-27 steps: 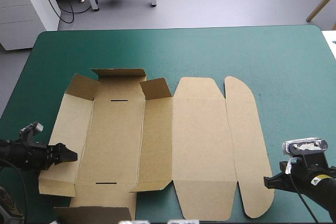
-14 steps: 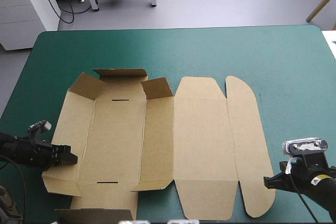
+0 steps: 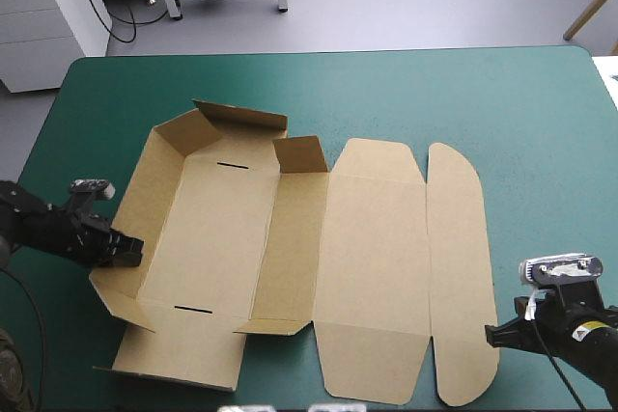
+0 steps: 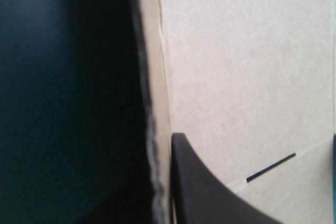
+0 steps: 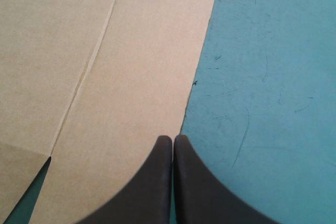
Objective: Fold the box
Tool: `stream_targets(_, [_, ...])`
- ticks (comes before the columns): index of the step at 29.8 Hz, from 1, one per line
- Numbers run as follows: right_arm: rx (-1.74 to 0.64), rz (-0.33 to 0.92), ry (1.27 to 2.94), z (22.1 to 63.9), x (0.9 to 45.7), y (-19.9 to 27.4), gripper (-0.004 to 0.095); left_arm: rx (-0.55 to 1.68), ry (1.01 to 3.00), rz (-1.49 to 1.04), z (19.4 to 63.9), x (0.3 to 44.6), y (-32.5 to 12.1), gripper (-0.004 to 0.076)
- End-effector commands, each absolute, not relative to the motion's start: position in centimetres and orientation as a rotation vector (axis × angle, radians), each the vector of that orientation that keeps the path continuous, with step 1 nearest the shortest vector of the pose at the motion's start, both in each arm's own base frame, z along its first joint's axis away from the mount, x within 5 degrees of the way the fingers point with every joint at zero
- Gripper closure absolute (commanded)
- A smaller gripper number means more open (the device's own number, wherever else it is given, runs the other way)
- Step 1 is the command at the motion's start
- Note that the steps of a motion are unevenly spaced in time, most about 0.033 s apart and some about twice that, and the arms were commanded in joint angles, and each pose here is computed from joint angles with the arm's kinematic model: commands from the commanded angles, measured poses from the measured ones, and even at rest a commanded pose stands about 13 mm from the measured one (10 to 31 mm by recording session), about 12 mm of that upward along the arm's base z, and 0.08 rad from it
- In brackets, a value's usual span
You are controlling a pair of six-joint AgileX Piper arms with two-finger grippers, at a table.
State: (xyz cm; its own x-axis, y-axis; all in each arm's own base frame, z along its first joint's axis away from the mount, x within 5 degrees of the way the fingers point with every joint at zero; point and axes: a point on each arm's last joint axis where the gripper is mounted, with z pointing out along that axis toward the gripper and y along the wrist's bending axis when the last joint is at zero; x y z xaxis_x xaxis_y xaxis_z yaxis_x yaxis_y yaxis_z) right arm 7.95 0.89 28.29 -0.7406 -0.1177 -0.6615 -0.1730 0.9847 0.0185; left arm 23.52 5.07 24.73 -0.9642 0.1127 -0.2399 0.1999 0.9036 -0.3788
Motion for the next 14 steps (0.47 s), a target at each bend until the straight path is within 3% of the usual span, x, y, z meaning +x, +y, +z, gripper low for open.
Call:
stream_targets(1, [-0.194,0.098,2.343,29.4,8.3,0.9,0.0922,0.419,2.792,-0.469,28.0,25.1,2.9,0.0734])
stream_targets(7, [-0.194,0.098,2.343,29.4,8.3,0.9,0.0922,0.769,2.567,-0.073,32.5,28.0,-1.0,0.0734])
stream_targets(14, [-0.194,0.098,2.343,29.4,8.3,0.9,0.0922,1.106,2.165,0.262,35.8,29.5,-6.9,0.0734])
